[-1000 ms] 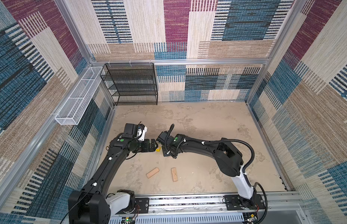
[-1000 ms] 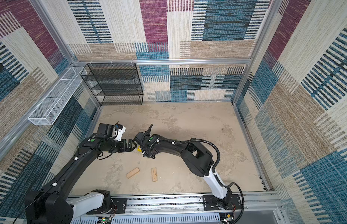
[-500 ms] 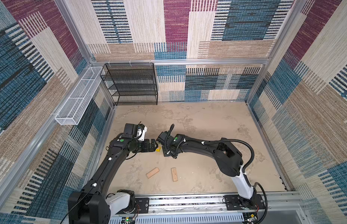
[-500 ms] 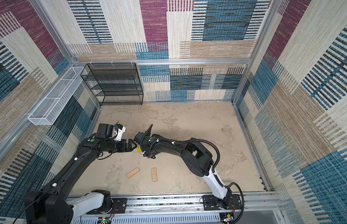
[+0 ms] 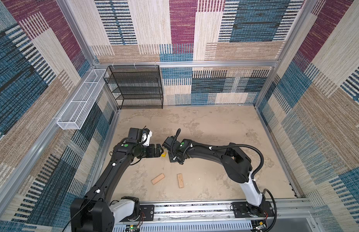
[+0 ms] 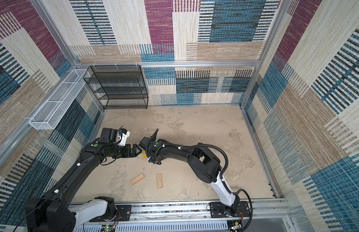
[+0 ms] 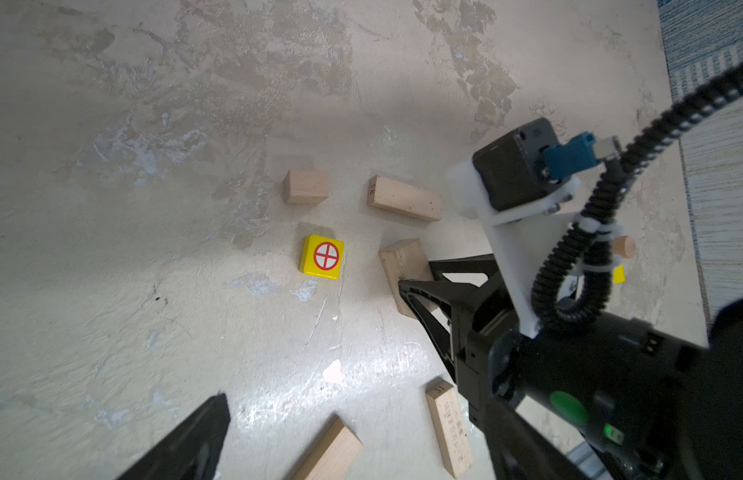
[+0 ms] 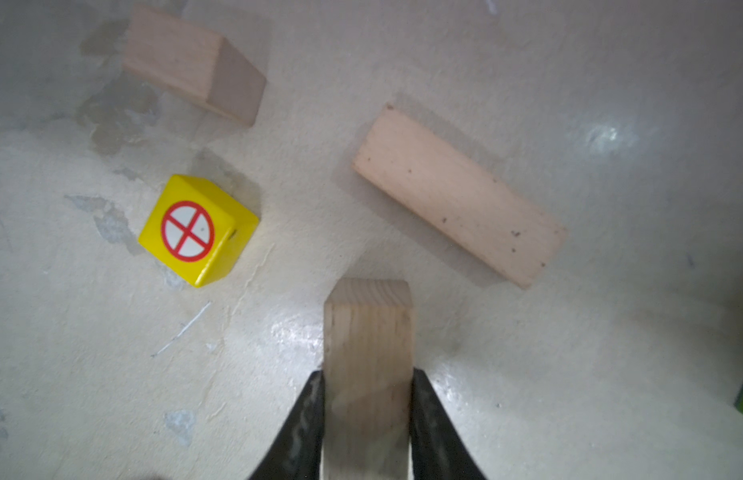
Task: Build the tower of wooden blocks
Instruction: 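Lift the wooden block with the right gripper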
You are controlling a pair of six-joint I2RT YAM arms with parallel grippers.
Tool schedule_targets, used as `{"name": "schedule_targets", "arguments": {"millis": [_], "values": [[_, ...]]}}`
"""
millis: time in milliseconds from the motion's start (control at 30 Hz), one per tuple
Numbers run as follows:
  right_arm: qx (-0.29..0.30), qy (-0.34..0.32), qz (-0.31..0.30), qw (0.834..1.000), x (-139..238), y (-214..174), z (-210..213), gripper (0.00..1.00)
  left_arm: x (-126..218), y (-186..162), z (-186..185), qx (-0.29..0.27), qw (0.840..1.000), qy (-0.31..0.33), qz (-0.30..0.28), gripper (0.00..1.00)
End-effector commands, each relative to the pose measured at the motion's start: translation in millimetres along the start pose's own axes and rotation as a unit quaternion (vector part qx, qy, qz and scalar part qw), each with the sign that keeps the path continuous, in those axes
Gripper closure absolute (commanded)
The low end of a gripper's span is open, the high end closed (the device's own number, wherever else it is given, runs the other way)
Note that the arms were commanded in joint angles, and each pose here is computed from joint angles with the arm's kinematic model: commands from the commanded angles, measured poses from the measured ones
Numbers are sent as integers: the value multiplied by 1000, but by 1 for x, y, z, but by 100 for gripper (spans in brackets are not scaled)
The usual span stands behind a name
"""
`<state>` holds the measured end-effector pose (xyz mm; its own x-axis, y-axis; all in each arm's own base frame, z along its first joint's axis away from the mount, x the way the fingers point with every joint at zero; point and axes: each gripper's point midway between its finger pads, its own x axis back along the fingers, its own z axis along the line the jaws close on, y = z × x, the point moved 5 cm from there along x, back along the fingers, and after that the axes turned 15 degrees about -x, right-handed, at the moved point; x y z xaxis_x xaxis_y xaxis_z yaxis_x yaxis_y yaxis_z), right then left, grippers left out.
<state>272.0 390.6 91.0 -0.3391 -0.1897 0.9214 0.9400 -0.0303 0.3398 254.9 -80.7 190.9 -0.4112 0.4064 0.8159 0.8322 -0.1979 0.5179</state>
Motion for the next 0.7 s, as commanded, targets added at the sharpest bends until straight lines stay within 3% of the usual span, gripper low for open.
{"name": "schedule_targets", "arguments": {"millis": [0,667], "values": [[-2,2,-6,1000,3,2,1,100,-1,0,-1,11,1000,-5,-1,0],[1,17,-50,999,25,10,-6,100,-12,-2,4,19,1000,-5,22,0]]}}
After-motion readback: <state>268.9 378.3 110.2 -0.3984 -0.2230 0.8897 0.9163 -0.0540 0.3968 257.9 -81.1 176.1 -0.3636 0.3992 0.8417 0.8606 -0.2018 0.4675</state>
